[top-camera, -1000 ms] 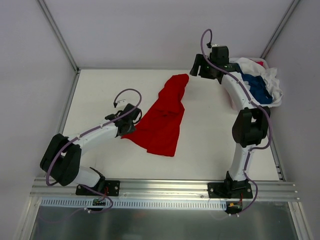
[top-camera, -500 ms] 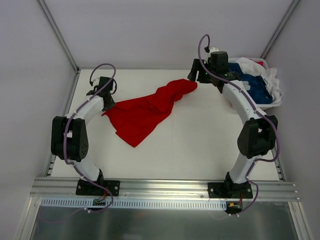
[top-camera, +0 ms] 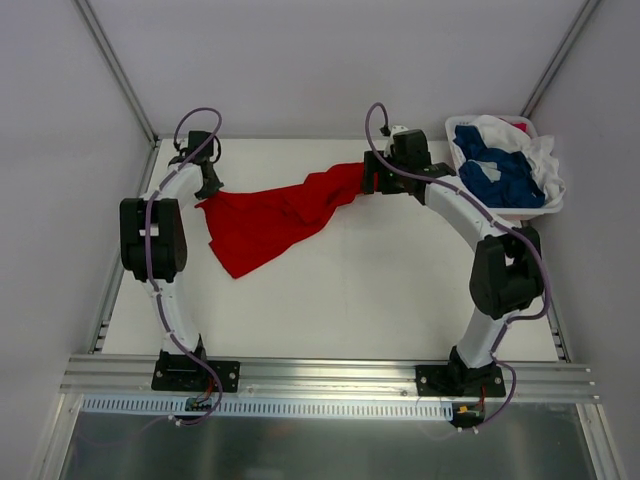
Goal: Fold and stack the t-shirts
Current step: Flatten out the tshirt
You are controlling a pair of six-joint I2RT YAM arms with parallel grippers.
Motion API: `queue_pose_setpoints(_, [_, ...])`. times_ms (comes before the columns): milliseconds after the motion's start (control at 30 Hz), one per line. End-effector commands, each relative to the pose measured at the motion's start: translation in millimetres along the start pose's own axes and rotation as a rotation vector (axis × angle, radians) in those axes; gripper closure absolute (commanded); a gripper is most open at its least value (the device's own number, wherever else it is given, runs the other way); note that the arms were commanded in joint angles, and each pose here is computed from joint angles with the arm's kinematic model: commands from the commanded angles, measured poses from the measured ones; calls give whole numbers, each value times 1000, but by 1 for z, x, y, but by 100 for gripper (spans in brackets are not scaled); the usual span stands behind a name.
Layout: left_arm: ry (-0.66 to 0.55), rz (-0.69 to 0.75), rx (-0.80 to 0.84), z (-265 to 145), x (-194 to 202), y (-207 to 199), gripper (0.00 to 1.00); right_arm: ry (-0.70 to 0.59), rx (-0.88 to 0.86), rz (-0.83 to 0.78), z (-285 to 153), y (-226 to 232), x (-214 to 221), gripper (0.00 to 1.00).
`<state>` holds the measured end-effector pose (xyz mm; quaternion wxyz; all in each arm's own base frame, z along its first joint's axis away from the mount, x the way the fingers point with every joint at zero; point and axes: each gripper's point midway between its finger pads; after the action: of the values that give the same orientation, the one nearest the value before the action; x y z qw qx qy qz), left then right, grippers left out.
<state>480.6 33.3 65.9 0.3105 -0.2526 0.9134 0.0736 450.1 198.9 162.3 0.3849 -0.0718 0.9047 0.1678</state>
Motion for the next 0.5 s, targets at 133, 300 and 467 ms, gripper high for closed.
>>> queue_pose_setpoints(133, [-41, 28, 24, 10, -30, -9, 100, 24, 15, -187, 27, 28, 18, 27])
queue_pose_setpoints(300, [-32, 29, 30, 14, -28, -11, 100, 15, 16, -257, 57, 48, -4, 27])
queue_pose_setpoints(467, [-27, 29, 31, 15, -25, -10, 100, -5, 12, -287, 92, 62, -29, 27])
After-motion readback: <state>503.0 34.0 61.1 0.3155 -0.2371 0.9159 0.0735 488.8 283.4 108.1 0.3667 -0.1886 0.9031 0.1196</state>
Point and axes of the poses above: each gripper's point midway between its finger pads, its own z axis out along the fingers, its own y axis along the line the jaws close on, x = y × z, and after that the axes turned 1 degree about z, right-handed
